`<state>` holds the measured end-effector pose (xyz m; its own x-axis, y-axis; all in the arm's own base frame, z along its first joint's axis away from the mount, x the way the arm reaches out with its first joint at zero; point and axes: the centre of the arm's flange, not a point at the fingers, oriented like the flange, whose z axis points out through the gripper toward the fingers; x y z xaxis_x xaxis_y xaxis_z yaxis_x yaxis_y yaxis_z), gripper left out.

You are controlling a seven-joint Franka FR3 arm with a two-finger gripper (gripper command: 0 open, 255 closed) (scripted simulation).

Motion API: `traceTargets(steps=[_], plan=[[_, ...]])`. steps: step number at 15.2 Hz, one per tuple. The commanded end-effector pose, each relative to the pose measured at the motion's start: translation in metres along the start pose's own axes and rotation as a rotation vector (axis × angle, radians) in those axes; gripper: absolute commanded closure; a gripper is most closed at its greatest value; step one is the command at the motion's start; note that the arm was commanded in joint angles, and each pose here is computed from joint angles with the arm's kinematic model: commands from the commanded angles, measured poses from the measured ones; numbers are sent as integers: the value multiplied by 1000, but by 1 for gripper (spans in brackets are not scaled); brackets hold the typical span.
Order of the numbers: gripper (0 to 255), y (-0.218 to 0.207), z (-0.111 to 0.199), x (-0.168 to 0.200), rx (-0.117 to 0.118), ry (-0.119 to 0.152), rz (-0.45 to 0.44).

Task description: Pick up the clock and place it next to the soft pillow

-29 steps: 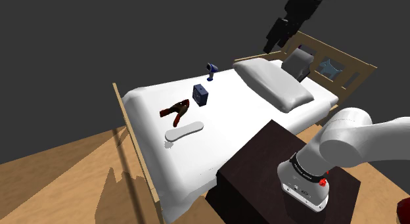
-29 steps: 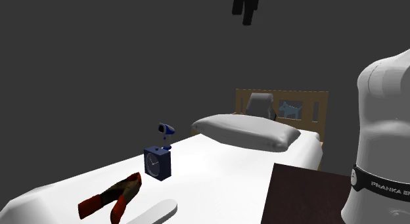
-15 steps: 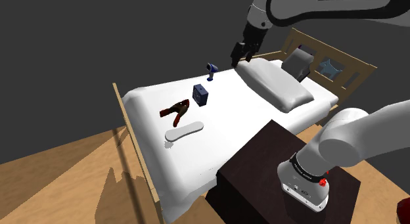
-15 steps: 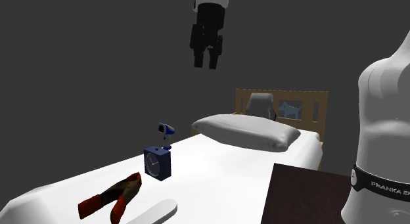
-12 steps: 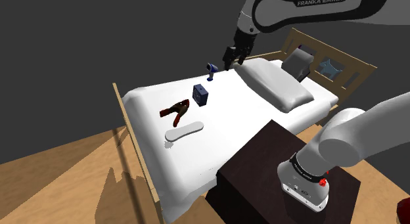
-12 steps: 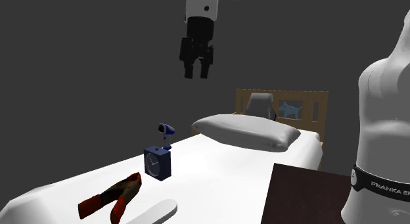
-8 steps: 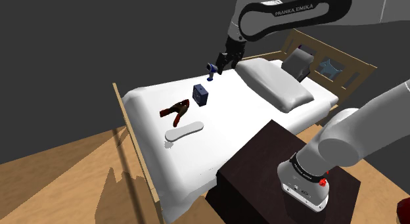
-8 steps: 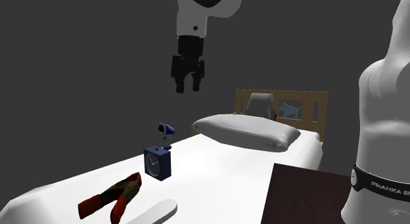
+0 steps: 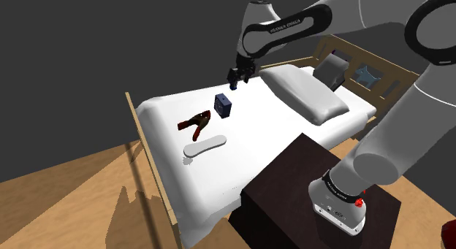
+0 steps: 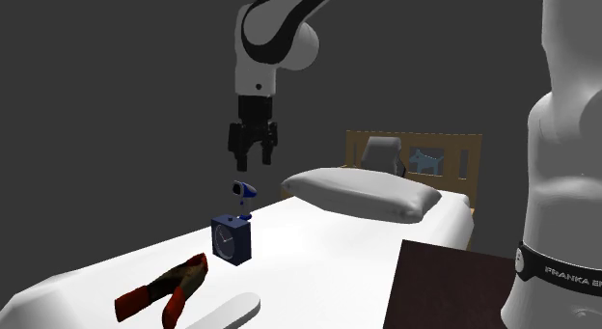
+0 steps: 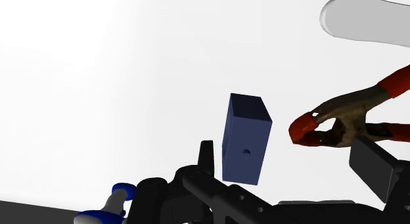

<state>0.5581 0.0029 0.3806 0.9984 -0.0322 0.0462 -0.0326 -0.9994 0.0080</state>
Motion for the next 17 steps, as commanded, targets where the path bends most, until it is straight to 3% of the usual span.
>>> traceTargets(steps=[1,12,17], plan=[[0,-1,23,14,0,-9,1],[0,9,144,103,-1,-57,8],[0,9,166,102,-1,-58,8]])
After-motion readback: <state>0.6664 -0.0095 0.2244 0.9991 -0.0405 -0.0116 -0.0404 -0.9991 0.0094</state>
